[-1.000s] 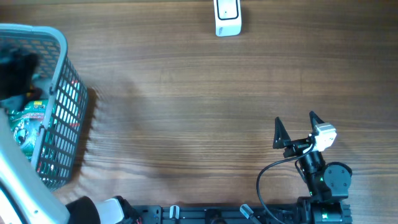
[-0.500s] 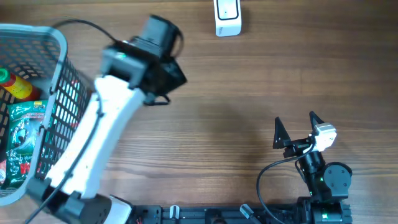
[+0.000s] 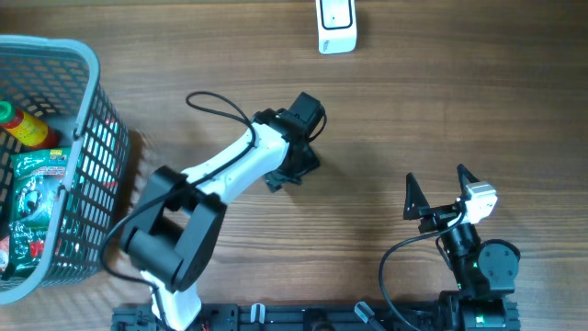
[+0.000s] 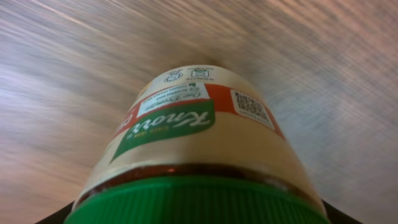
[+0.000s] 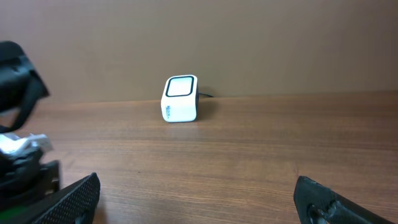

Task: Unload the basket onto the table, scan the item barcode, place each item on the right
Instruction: 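Carry the Knorr jar out and set it upright on the table, then reach into the basket and grasp the red-yellow bottle with left gripper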

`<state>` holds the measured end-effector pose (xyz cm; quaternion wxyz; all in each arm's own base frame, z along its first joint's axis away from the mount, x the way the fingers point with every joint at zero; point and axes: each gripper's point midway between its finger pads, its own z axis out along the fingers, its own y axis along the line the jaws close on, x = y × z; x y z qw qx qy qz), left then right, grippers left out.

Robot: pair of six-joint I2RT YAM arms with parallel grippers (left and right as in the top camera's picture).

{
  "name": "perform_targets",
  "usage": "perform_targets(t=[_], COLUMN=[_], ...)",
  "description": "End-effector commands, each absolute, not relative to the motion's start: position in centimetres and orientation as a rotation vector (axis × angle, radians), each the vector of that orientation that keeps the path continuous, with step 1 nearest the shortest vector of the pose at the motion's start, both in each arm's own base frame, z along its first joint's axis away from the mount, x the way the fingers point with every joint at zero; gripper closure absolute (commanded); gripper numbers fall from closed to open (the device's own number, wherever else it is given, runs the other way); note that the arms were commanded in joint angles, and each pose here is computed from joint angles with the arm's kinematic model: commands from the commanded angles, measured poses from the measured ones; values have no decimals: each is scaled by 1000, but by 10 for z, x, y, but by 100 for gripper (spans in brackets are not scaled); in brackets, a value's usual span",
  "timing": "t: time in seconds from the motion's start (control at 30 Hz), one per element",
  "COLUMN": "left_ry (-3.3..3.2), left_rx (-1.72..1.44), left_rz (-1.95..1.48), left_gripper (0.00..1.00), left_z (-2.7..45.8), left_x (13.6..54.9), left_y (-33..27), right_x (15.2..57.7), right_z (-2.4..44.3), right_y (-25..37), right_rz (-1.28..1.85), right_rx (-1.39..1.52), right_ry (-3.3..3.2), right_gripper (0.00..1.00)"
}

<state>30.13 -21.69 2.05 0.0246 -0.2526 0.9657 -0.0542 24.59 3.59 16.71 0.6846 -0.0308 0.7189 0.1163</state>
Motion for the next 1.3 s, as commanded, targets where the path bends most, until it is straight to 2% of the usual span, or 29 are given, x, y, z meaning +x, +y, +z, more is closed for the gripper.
perform_targets(t=[0.0, 0.03, 0.13, 0.2, 0.37, 0.47, 0.57, 0.73, 0.87, 1.07, 1.27], left_ry=[2950, 2884, 2854, 2873, 2911, 2920, 2784, 2402, 2163, 1885, 1657], left_rx=[-1150, -1193, -1240, -1244, -1152, -870, -752, -797, -956, -1354, -1632], left_rz=[-401, -498, -565, -517, -362, -435, -308, -59, 47, 202, 506], left_gripper=[29, 28, 20, 0, 0, 0, 0, 0, 0, 0, 0], left_z=[11, 15, 18, 16, 39, 101, 175, 295, 354, 386, 380], left_x=[305, 320, 325, 318, 310, 324, 340, 358, 343, 296, 256], left_y=[-252, -263, -271, -268, -252, -260, -234, -147, -62, 78, 181], right_x=[246, 246, 246, 246, 246, 246, 246, 246, 246, 246, 246], right_z=[168, 168, 168, 168, 168, 168, 168, 168, 168, 168, 168], right_y=[36, 36, 36, 36, 36, 36, 36, 36, 36, 36, 36], right_rz=[248, 248, 248, 248, 248, 248, 248, 248, 248, 248, 248], right_rx=[-78, -78, -78, -78, -78, -78, -78, -78, -78, -78, -77], right_ry=[1604, 1604, 1604, 1604, 1604, 1604, 1604, 1604, 1604, 1604, 1604], right_gripper=[0, 0, 0, 0, 0, 0, 0, 0, 0, 0, 0])
